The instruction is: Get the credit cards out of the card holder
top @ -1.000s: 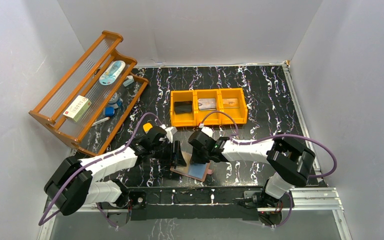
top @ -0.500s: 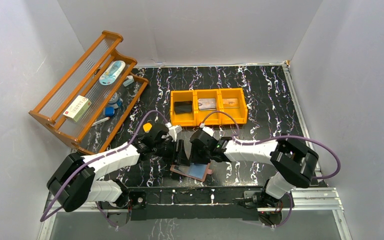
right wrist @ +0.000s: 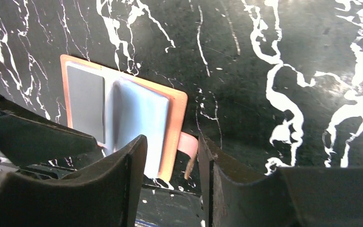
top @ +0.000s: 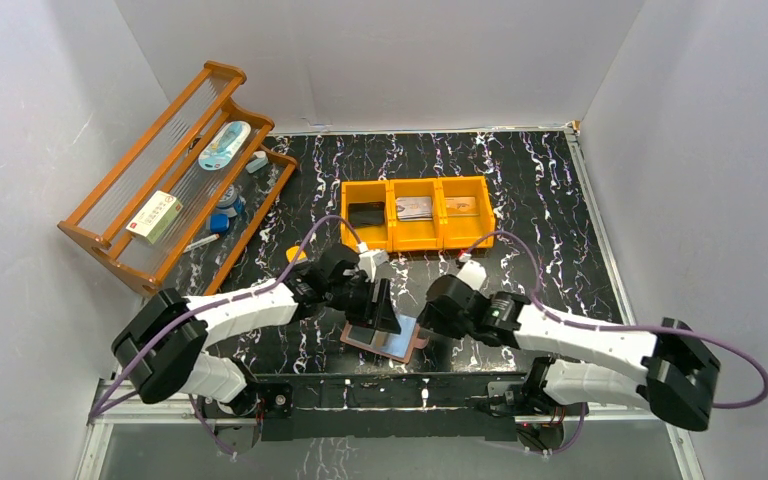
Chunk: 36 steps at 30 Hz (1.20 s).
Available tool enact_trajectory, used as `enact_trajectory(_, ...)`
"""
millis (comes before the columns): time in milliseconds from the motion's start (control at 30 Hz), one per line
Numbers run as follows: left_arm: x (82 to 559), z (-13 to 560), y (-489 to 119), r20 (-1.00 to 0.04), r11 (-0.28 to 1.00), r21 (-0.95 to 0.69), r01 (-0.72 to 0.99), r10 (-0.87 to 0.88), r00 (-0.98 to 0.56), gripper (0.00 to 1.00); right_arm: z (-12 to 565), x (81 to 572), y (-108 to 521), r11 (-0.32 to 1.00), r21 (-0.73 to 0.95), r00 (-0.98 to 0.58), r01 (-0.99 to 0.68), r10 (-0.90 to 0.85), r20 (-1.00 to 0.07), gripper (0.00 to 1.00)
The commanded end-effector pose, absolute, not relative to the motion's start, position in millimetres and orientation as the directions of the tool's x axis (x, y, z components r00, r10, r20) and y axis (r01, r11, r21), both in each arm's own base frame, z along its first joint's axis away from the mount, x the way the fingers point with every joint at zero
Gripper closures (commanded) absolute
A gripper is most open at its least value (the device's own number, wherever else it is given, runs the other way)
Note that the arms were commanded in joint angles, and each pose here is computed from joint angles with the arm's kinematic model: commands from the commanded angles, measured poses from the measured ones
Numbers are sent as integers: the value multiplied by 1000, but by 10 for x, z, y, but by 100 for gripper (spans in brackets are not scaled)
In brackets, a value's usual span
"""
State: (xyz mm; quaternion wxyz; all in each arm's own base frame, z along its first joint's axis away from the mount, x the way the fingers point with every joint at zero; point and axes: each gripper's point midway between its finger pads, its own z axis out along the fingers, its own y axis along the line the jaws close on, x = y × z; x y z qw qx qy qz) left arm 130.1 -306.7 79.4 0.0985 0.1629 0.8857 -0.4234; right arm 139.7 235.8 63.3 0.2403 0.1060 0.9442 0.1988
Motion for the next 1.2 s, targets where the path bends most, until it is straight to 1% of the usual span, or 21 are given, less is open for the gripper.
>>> enact_trajectory(0, 1208, 907, -3248, -332, 523, -739, 424, 266, -905, 46, 800, 1453, 2216, 854, 497, -803, 154, 401, -441, 44)
enact_trajectory(67, 1213, 943, -3250, -360, 528, -723, 445, 261, -896, 45, 887, 1445, 2244, 825, 548, -797, 137, 421, -434, 43)
enact_trajectory(133, 1237, 1050, -3220, -408, 525, -710, 468, 235, -882, 43, 984, 1446, 2282, 797, 592, -791, 120, 437, -428, 42)
enact_trajectory(167, 1258, 1058, -3164, -419, 550, -693, 466, 219, -881, 41, 1022, 1444, 2297, 786, 608, -790, 112, 442, -425, 42)
enact_trajectory(233, 1391, 1035, -3004, -450, 646, -623, 441, 166, -878, 39, 1065, 1430, 2346, 772, 629, -797, 89, 435, -420, 43)
enact_trajectory(367, 1599, 938, -2577, -478, 827, -460, 323, 76, -875, 35, 1154, 1366, 2614, 727, 687, -841, 2, 373, -393, 48)
enact_trajectory(500, 1667, 880, -2308, -490, 896, -374, 238, 27, -872, 28, 1129, 1260, 2915, 706, 703, -897, -83, 255, -361, 49)
enact_trajectory(600, 1670, 861, -2255, -484, 905, -370, 209, 3, -875, 24, 925, 1211, 2986, 750, 658, -926, -73, 193, -323, 50)
enact_trajectory(700, 1687, 879, -2229, -489, 908, -372, 192, -16, -872, 24, 632, 1143, 2961, 799, 601, -950, -27, 168, -265, 52)
enact_trajectory(800, 1704, 893, -2188, -498, 914, -363, 181, -26, -867, 24, 347, 1118, 2874, 845, 535, -959, -6, 148, -243, 55)
enact_trajectory(900, 1695, 911, -2204, -497, 907, -376, 189, -25, -867, 23, 92, 1171, 2647, 917, 399, -957, 22, 136, -258, 64)
enact_trajectory(967, 1667, 948, -2274, -494, 887, -408, 217, -14, -869, 23, 11, 1235, 2544, 940, 341, -952, 16, 118, -283, 70)
enact_trajectory(1067, 1646, 999, -2388, -496, 853, -455, 256, -4, -868, 23, -41, 1336, 2482, 951, 309, -947, -28, 73, -312, 78)
enact_trajectory(1167, 1632, 1024, -2504, -494, 821, -490, 292, 14, -870, 23, -62, 1426, 2447, 952, 298, -947, -69, 32, -320, 82)
